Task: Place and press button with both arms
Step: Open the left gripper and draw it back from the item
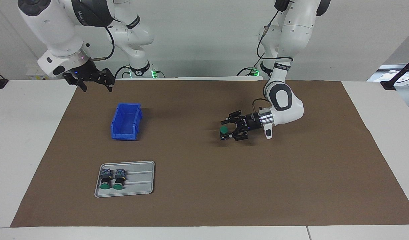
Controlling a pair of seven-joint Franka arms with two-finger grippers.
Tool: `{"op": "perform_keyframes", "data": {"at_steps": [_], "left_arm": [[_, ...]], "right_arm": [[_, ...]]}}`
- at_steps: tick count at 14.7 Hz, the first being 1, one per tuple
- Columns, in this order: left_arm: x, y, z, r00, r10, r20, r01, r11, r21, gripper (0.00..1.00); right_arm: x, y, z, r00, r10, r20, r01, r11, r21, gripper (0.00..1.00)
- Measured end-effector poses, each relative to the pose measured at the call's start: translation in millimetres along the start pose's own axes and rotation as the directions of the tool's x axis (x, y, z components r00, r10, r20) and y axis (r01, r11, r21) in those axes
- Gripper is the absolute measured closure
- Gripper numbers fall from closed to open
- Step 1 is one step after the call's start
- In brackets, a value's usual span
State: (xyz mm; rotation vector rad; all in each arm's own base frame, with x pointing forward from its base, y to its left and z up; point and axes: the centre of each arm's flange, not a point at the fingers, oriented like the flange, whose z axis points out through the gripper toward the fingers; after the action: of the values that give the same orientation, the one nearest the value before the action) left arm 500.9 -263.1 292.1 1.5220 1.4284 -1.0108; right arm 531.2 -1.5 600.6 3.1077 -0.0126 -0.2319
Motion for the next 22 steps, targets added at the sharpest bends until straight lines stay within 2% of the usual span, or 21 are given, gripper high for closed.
{"op": "perform_keyframes", "data": {"at_steps": [2, 3, 4, 6, 7, 8, 9, 11, 13, 14, 15, 17, 20, 22], "left_arm": [[-14.0, 0.7, -7.1, 0.999, 0.003, -0.045, -0.002, 1.000, 0.018, 0.25], [-19.6, 0.9, -10.0, 0.998, 0.015, -0.060, -0.014, 1.000, 0.023, 0.31], [-23.8, 0.8, -12.3, 0.997, 0.032, -0.077, -0.030, 0.999, 0.031, 0.31], [-31.0, 0.4, -18.1, 0.991, 0.057, -0.117, -0.050, 0.997, 0.058, 0.47], [-35.9, 0.3, -22.2, 0.987, 0.067, -0.144, -0.057, 0.996, 0.074, 0.47], [-41.2, 0.2, -26.3, 0.983, 0.078, -0.168, -0.063, 0.994, 0.088, 0.54], [-47.2, 0.3, -29.8, 0.977, 0.094, -0.191, -0.075, 0.992, 0.101, 0.66], [-57.3, 0.9, -35.5, 0.958, 0.150, -0.245, -0.117, 0.983, 0.143, 0.73], [-68.4, 2.9, -40.5, 0.941, 0.194, -0.276, -0.153, 0.974, 0.164, 0.90], [-72.4, 3.4, -42.7, 0.927, 0.227, -0.299, -0.177, 0.967, 0.185, 0.90], [-76.4, 4.0, -44.6, 0.902, 0.277, -0.332, -0.210, 0.952, 0.222, 0.98], [-88.2, 5.5, -43.9, 0.844, 0.376, -0.381, -0.271, 0.914, 0.302, 0.99], [-108.7, 10.3, -40.2, 0.781, 0.472, -0.408, -0.333, 0.868, 0.368, 0.99], [-122.1, 10.6, -33.2, 0.691, 0.575, -0.438, -0.381, 0.805, 0.455, 0.99]], "right_arm": [[0.0, 0.0, 0.0, 1.000, 0.000, 0.000, 0.000, 1.000, 0.000, 0.02], [0.0, 0.0, 0.0, 1.000, 0.000, 0.000, 0.000, 1.000, 0.000, 0.02], [0.0, 0.0, 0.0, 1.000, 0.000, 0.000, 0.000, 1.000, 0.000, 0.02], [0.0, 0.0, 0.0, 1.000, 0.000, 0.000, 0.000, 1.000, 0.000, 0.02], [0.0, 0.0, 0.0, 1.000, 0.000, 0.000, 0.000, 1.000, 0.000, 0.02], [0.0, 0.0, 0.0, 1.000, 0.000, 0.000, 0.000, 1.000, 0.000, 0.02], [0.0, 0.0, 0.0, 1.000, 0.000, 0.000, 0.000, 1.000, 0.000, 0.02], [0.0, 0.0, 0.0, 1.000, 0.000, 0.000, 0.000, 1.000, 0.000, 0.02], [0.0, 0.0, -0.1, 1.000, 0.000, 0.000, 0.000, 1.000, 0.000, 0.02], [0.0, 0.0, -0.1, 1.000, 0.000, 0.000, 0.000, 1.000, 0.000, 0.02], [-0.1, 0.0, -0.1, 1.000, 0.000, 0.000, 0.000, 1.000, 0.000, 0.02], [-0.1, 0.0, -0.1, 1.000, 0.000, 0.000, 0.000, 1.000, 0.000, 0.02], [-0.1, 0.0, -0.1, 1.000, 0.000, 0.000, 0.000, 1.000, 0.000, 0.02], [-0.1, 0.0, -0.1, 1.000, 0.000, 0.000, 0.000, 1.000, 0.000, 0.02]]}}
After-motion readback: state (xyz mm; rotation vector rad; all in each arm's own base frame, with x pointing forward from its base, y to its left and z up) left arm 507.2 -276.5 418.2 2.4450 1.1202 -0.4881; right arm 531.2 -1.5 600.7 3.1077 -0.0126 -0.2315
